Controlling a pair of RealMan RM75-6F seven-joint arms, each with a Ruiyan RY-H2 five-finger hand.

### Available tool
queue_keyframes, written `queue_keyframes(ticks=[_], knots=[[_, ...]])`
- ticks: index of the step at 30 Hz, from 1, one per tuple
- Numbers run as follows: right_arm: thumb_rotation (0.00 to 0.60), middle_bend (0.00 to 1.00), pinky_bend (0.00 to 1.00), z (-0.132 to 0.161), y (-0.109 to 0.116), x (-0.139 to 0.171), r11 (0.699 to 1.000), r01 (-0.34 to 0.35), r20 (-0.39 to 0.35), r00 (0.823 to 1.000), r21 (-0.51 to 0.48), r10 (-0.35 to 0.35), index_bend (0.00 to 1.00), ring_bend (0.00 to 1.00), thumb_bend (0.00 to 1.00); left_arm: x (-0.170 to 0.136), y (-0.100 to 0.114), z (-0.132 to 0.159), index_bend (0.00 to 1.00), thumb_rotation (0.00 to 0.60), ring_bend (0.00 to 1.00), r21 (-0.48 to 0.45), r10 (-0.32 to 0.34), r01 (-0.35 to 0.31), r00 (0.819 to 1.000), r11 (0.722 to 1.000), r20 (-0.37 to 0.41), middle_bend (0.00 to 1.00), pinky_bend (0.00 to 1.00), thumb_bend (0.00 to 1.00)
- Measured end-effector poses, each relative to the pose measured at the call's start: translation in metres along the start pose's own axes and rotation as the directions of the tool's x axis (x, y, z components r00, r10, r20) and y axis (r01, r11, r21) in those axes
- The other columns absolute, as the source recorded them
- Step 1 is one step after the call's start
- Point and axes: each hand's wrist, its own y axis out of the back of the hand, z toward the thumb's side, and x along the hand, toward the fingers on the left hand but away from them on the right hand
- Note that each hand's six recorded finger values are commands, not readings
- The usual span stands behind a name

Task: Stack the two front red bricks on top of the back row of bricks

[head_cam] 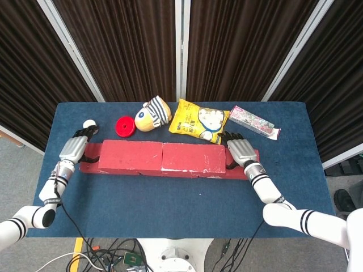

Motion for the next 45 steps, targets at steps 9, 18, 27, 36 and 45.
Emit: queue_keyframes(ticks=[9,18,27,36,45], knots=[[0.6,0.0,0.0,0.0,-0.001,0.001,1.0,0.0,-0.001,1.0,-0.001,0.0,0.0,0.0,0.1,0.001,0.0,-0.002,0.0,0.6,0.0,-0.002,0.004,-0.004,1.0,1.0,-0.008,0.0,0.0,0.09],[0.6,0.0,0.0,-0.001,-0.001,0.001,1.0,0.001,0.001,1.0,-0.002,-0.001,0.0,0.0,0.1,0.004,0.001,0.0,0.0,0.6,0.0,0.002,0.01,-0.01,1.0,1.0,-0.004,0.0,0.0,0.09],[0.6,0.0,0.0,-0.001,0.0,0.001,1.0,0.004,-0.001,1.0,-0.006,-0.004,0.0,0.0,0.1,0.005,0.002,0.001,0.0,0.6,0.0,0.005,0.012,-0.012,1.0,1.0,-0.006,0.0,0.0,0.09],[0.6,0.0,0.0,-0.003,0.002,0.003,1.0,0.008,0.001,1.0,-0.013,-0.008,0.0,0.0,0.06,0.004,0.004,-0.002,0.0,0.6,0.0,0.011,0.018,-0.018,1.0,1.0,-0.014,0.0,0.0,0.09],[0.6,0.0,0.0,-0.008,0.007,0.009,1.0,0.017,0.005,1.0,-0.01,-0.017,0.0,0.0,0.06,0.0,0.011,-0.006,0.0,0.6,0.0,0.02,0.032,-0.031,0.999,0.999,-0.02,0.0,0.0,0.09]])
